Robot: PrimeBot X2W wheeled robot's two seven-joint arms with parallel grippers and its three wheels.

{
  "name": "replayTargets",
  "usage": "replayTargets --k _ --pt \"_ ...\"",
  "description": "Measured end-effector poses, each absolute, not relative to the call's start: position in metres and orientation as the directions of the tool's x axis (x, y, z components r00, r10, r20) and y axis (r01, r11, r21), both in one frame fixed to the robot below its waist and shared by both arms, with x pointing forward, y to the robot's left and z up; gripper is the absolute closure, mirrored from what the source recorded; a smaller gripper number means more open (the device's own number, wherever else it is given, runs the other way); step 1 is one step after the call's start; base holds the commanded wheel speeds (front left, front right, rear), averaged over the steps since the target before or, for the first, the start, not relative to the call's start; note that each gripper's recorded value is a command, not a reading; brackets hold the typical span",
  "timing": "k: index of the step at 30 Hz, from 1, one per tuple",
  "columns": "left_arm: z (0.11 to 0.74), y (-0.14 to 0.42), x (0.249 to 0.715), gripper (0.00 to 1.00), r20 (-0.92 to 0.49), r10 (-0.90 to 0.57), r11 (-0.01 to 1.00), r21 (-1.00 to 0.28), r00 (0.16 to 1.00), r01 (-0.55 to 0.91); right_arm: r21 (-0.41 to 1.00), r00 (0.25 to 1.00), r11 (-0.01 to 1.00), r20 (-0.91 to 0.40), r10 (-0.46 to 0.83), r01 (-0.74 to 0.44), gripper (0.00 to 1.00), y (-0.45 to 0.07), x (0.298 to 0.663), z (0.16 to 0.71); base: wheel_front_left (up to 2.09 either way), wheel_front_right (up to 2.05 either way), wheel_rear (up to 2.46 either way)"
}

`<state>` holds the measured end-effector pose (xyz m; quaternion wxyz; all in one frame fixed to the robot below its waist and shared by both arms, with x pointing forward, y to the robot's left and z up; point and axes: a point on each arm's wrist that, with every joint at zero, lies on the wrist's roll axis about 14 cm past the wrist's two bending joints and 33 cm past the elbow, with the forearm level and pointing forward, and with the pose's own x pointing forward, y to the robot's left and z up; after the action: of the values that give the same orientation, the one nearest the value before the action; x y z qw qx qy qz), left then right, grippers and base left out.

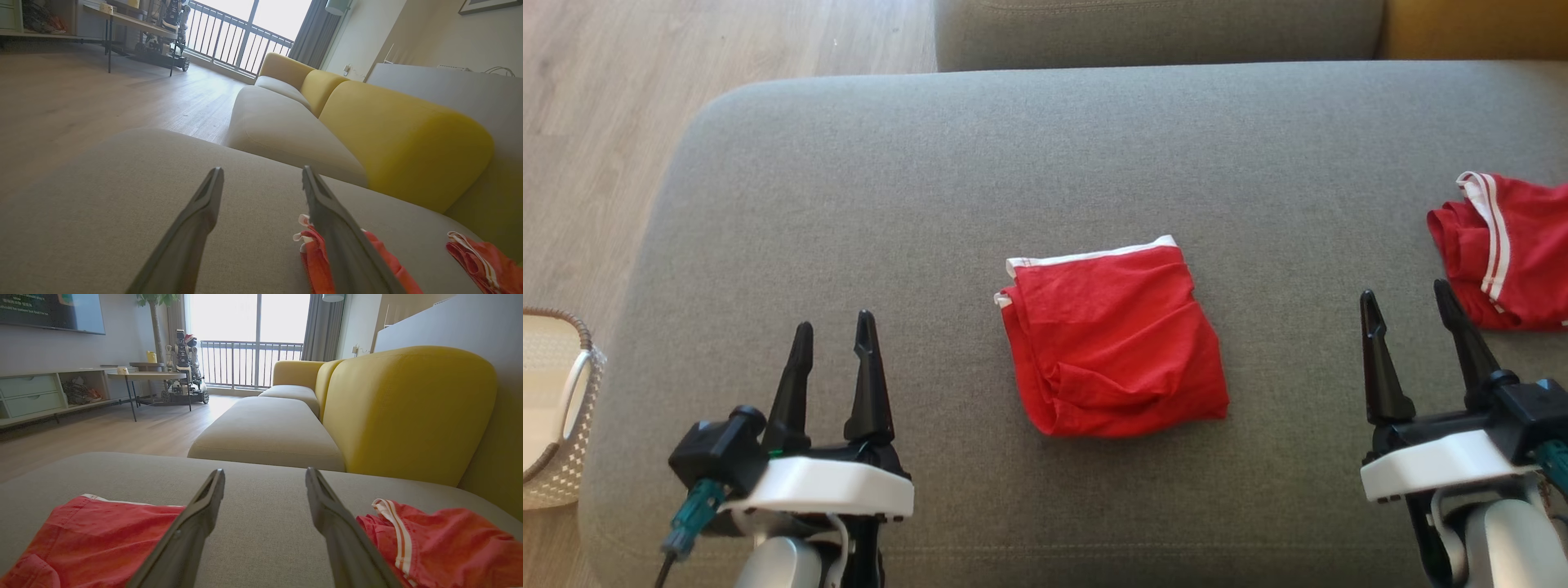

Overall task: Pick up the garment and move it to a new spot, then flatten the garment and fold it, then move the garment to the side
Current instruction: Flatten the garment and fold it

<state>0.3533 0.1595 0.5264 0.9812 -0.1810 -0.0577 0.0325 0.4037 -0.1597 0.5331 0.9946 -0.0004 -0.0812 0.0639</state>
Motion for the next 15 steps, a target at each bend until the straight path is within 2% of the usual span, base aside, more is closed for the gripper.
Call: replayTargets --k 13,14,15 --pt "0.522 0.159 0.351 0.0 0.087 0.084 0.933 -0.357 0.993 -0.048 0.006 0.974 0.989 0.174 0.148 -0.151 0.0 -0.151 0.409 0.535 0.0 0.0 0.0" --pt "0.521 0.159 0.351 0.0 0.084 0.086 0.933 -0.357 0.993 -0.05 0.01 0.973 0.987 0.169 0.156 -0.16 0.04 -0.148 0.41 0.533 0.0 0.0 0.0" --pt "0.52 0.16 0.351 0.0 0.081 0.087 0.933 -0.357 0.993 -0.053 0.011 0.972 0.985 0.164 0.167 -0.171 0.52 -0.144 0.41 0.531 0.0 0.0 0.0"
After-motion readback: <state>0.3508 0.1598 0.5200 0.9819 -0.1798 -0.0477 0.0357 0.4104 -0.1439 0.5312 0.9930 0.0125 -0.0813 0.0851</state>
